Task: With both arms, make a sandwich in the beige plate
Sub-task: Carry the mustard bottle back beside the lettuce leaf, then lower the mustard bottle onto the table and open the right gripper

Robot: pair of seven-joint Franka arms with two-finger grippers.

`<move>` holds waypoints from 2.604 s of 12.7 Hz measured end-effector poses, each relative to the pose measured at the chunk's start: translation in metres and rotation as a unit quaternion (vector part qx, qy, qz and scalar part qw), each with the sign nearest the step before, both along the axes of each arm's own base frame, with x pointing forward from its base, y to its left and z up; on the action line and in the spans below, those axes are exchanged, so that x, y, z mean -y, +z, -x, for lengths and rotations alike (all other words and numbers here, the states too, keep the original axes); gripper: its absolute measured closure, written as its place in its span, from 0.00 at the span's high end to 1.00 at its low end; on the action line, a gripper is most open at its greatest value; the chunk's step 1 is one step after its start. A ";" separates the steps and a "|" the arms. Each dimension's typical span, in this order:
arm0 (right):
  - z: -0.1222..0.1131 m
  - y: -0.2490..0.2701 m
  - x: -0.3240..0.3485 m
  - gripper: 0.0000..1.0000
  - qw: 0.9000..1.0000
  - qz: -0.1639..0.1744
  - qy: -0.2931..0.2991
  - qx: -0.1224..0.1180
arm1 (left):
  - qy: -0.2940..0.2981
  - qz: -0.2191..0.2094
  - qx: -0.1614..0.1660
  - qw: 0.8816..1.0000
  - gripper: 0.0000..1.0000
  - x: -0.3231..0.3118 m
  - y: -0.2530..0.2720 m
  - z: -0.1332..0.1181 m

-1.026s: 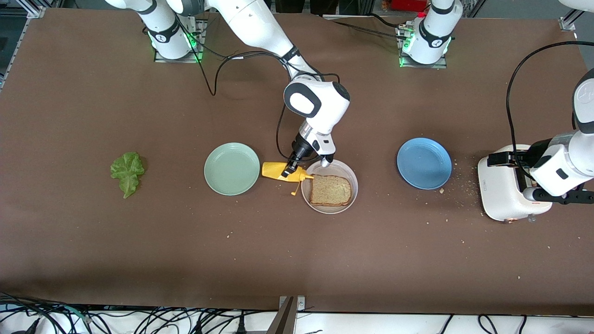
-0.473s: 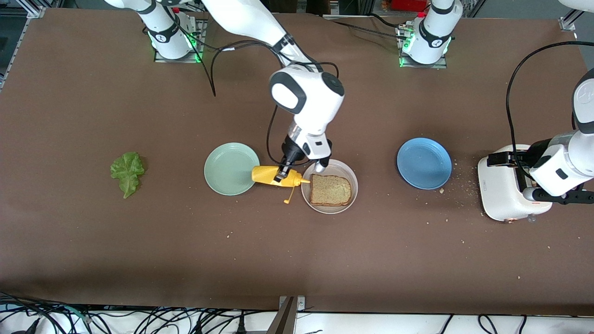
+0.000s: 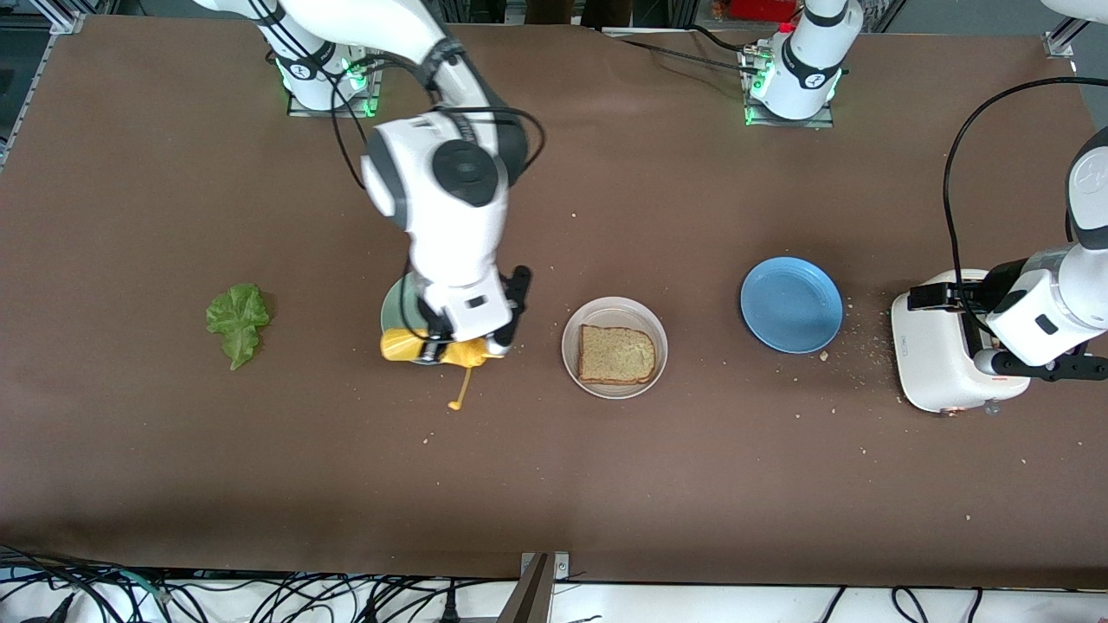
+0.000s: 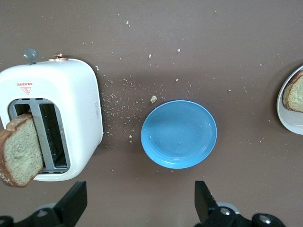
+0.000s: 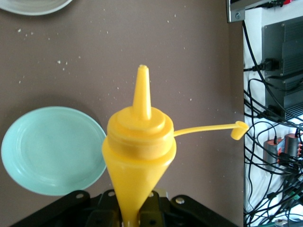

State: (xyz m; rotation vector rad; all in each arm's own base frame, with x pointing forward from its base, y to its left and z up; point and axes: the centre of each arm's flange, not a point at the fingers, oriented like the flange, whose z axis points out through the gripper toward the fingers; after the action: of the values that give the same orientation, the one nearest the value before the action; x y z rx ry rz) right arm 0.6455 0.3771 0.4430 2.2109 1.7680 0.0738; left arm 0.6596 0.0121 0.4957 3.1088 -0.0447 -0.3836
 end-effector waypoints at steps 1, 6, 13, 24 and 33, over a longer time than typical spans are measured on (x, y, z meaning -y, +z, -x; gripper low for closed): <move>-0.008 0.010 0.025 0.06 1.000 -0.010 0.006 -0.011 | 0.000 0.000 0.000 1.000 1.00 0.000 0.000 0.000; -0.035 0.024 0.156 0.06 0.989 -0.125 0.023 -0.080 | 0.000 0.000 0.000 1.000 1.00 0.000 0.000 0.000; -0.045 -0.045 0.307 0.06 0.935 -0.332 0.041 -0.119 | 0.000 0.000 0.000 1.000 1.00 0.000 0.000 0.000; 0.020 -0.213 0.430 0.06 0.813 -0.571 0.053 -0.096 | 0.000 0.000 -0.001 1.000 1.00 0.000 -0.001 0.000; 0.030 -0.285 0.430 0.06 0.784 -0.610 0.102 -0.047 | 0.000 0.000 -0.001 1.000 1.00 0.000 -0.001 0.000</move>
State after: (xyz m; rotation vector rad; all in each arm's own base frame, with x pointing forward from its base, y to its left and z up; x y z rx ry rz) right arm 0.6151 -0.0532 0.1581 2.7061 2.3504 1.5974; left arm 0.6596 0.0117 0.4951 3.1085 -0.0449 -0.3854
